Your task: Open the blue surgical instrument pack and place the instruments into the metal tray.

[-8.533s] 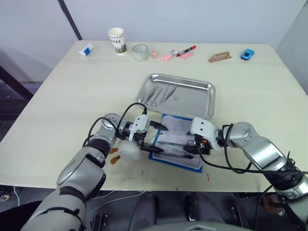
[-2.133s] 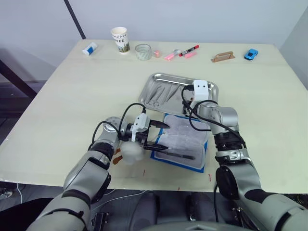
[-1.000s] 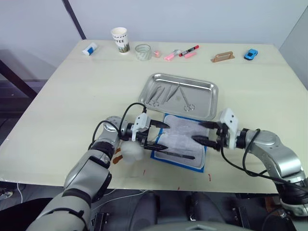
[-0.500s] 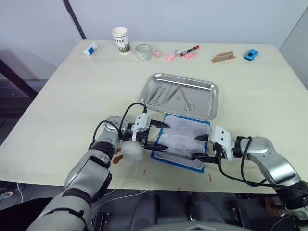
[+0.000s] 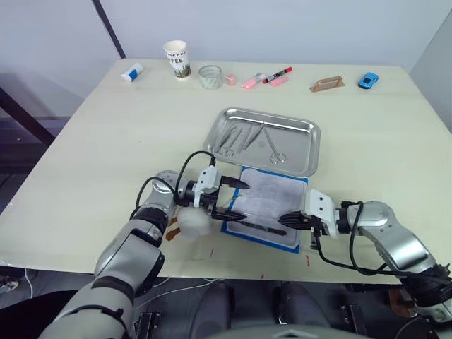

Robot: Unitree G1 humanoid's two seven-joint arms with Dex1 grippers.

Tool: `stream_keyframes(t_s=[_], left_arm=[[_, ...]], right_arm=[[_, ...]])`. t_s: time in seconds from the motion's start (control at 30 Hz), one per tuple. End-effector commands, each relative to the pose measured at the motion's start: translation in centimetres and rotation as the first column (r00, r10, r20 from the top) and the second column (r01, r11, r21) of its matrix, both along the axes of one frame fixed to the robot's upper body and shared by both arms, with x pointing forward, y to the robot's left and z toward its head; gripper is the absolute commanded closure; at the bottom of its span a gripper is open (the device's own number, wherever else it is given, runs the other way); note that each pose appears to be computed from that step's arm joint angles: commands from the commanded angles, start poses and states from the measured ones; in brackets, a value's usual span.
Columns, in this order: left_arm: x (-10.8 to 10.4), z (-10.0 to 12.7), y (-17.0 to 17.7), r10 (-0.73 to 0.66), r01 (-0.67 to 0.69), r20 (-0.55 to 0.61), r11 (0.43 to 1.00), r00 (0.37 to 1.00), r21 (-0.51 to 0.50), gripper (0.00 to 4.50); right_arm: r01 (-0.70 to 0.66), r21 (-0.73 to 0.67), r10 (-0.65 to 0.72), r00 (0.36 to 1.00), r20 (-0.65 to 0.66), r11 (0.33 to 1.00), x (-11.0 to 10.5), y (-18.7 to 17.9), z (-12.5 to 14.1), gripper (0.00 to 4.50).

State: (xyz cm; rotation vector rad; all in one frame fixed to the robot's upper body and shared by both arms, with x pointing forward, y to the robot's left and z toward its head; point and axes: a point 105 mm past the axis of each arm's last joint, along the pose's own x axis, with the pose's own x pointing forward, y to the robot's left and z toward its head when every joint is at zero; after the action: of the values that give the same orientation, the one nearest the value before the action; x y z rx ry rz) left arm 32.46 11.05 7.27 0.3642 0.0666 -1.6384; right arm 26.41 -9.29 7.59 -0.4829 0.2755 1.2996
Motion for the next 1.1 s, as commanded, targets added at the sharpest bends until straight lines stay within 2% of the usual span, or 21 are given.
stream_keyframes(t_s=[0.03,0.7,1.1], left_arm=[[-1.2,-1.8,0.4,-0.038,0.041,-0.064,0.998,0.997,0.057,0.00],[-1.2,-1.8,0.4,-0.040,0.043,-0.065,0.997,0.997,0.059,0.00],[-1.3,-1.9,0.3,-0.043,0.047,-0.066,0.997,0.997,0.056,0.00]], right_arm=[[-0.014,-0.029,0.015,1.000,0.014,0.999,-0.2,-0.2,0.2,4.47],[-0.014,-0.131,0.023,0.997,0.073,0.991,-0.9,-2.8,4.8,4.47],[0.031,-0.204,-0.013,0.996,0.089,0.978,-1.0,-6.5,5.4,4.47]])
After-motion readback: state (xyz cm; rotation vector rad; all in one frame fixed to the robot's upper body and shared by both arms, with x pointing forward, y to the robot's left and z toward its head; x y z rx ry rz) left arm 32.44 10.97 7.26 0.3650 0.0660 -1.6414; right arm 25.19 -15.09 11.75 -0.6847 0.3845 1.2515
